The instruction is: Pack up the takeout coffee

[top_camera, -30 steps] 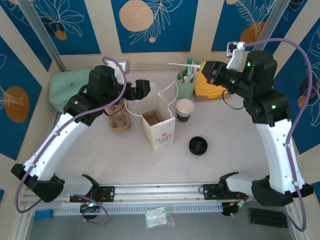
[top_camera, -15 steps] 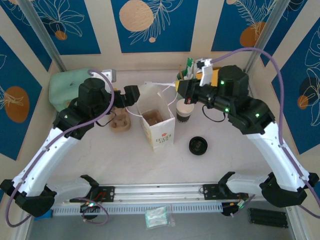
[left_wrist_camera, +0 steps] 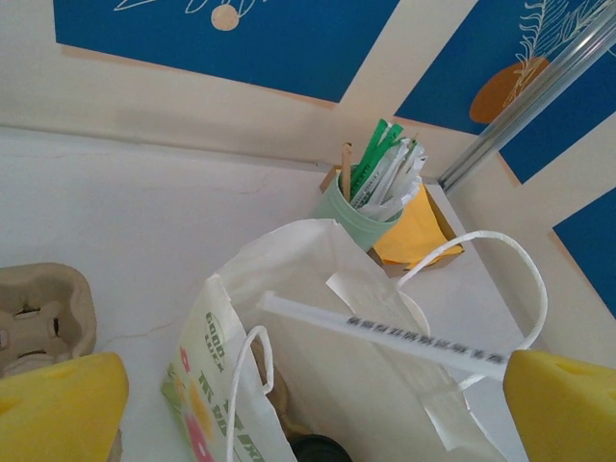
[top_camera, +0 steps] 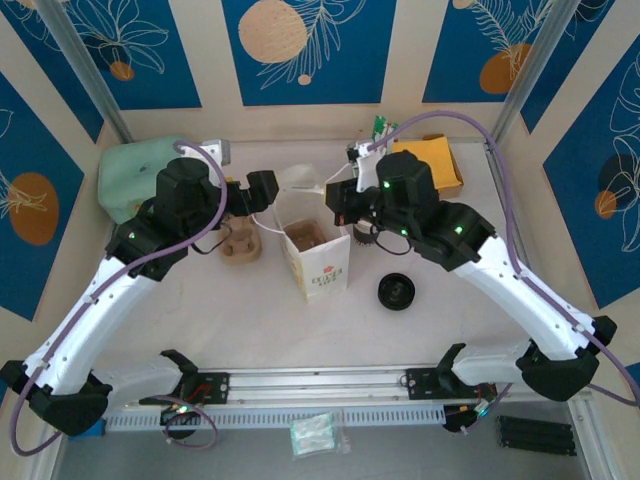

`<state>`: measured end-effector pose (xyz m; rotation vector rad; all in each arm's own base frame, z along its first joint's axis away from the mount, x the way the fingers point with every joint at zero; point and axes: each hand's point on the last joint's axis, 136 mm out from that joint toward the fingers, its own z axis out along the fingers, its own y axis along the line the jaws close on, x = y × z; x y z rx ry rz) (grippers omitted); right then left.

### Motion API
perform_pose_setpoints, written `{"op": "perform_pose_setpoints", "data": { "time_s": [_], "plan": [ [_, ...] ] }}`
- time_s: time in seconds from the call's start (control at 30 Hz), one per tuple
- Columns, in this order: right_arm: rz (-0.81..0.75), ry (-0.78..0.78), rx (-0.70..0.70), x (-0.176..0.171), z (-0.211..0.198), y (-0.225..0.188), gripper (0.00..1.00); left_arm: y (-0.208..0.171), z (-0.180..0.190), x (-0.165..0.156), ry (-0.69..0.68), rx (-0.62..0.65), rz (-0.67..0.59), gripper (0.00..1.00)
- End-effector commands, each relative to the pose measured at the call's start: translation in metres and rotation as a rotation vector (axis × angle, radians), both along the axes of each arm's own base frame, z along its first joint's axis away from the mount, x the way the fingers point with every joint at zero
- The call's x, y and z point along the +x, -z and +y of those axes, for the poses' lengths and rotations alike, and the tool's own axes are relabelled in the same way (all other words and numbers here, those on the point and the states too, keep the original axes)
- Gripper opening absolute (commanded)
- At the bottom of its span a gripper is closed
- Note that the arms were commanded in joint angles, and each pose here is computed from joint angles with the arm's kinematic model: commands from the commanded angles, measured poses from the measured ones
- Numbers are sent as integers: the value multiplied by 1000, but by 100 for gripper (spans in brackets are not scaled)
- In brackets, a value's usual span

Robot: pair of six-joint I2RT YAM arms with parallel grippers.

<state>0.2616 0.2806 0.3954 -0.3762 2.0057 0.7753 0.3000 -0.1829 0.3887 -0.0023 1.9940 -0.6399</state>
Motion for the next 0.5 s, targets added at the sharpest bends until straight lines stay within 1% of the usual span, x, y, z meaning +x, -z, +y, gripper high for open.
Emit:
{"op": "perform_pose_setpoints", "data": {
  "time_s": [0.0,0.27,0.47],
  "plan": [
    [-75,38,-18,11,5,0,0,2,-6,5,14,-29,8,99],
    [-67,26,-56,24,27,31,0,8,-13,7,31,-38,26,99],
    [-55,13,-135,34,42,62,0,9,-17,8,42,-43,30,99]
  ]
}}
